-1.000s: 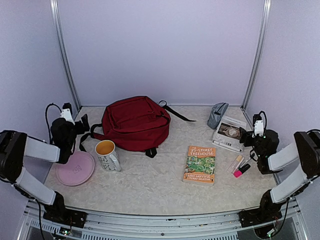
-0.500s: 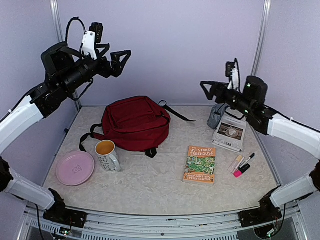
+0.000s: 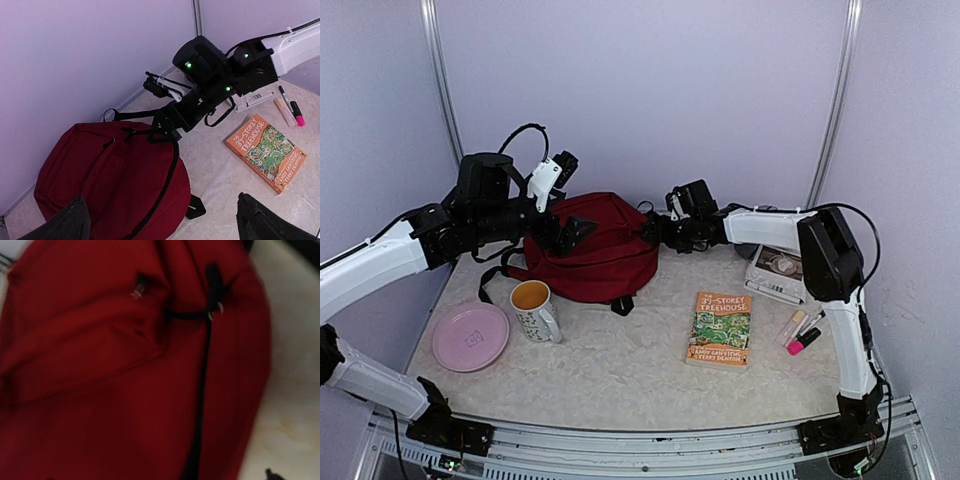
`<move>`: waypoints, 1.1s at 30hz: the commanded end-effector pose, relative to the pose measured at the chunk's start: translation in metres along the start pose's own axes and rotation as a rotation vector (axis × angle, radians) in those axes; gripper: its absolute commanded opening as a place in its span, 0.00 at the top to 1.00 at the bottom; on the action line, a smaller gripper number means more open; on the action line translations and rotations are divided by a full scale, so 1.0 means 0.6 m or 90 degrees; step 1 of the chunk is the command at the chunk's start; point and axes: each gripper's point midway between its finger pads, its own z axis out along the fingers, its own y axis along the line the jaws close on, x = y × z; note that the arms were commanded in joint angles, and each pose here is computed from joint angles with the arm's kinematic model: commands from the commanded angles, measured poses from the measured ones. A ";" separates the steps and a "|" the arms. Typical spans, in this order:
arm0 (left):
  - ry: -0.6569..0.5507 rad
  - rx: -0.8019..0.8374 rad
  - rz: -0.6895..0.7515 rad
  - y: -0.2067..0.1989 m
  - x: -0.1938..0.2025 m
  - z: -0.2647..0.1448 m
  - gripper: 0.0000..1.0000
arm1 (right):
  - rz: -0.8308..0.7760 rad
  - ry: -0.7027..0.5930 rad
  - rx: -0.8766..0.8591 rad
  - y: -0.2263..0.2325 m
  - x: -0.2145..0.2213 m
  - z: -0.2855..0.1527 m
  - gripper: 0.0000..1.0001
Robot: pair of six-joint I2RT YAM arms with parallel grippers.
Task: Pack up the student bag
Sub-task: Pick up the student bag from the center of the board.
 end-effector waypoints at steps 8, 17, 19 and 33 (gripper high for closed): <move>-0.101 0.014 0.023 -0.002 -0.042 -0.056 0.01 | 0.081 0.075 -0.095 0.035 0.048 0.053 0.69; -0.123 0.023 0.027 -0.006 -0.050 -0.070 0.01 | -0.032 -0.157 -0.109 0.144 -0.196 -0.138 1.00; -0.136 0.039 0.038 -0.013 -0.053 -0.076 0.01 | -0.094 -0.217 -0.113 0.184 -0.250 -0.208 1.00; -0.224 0.218 0.101 -0.101 -0.118 -0.153 0.01 | -0.599 -0.305 -0.259 0.352 -0.218 -0.622 1.00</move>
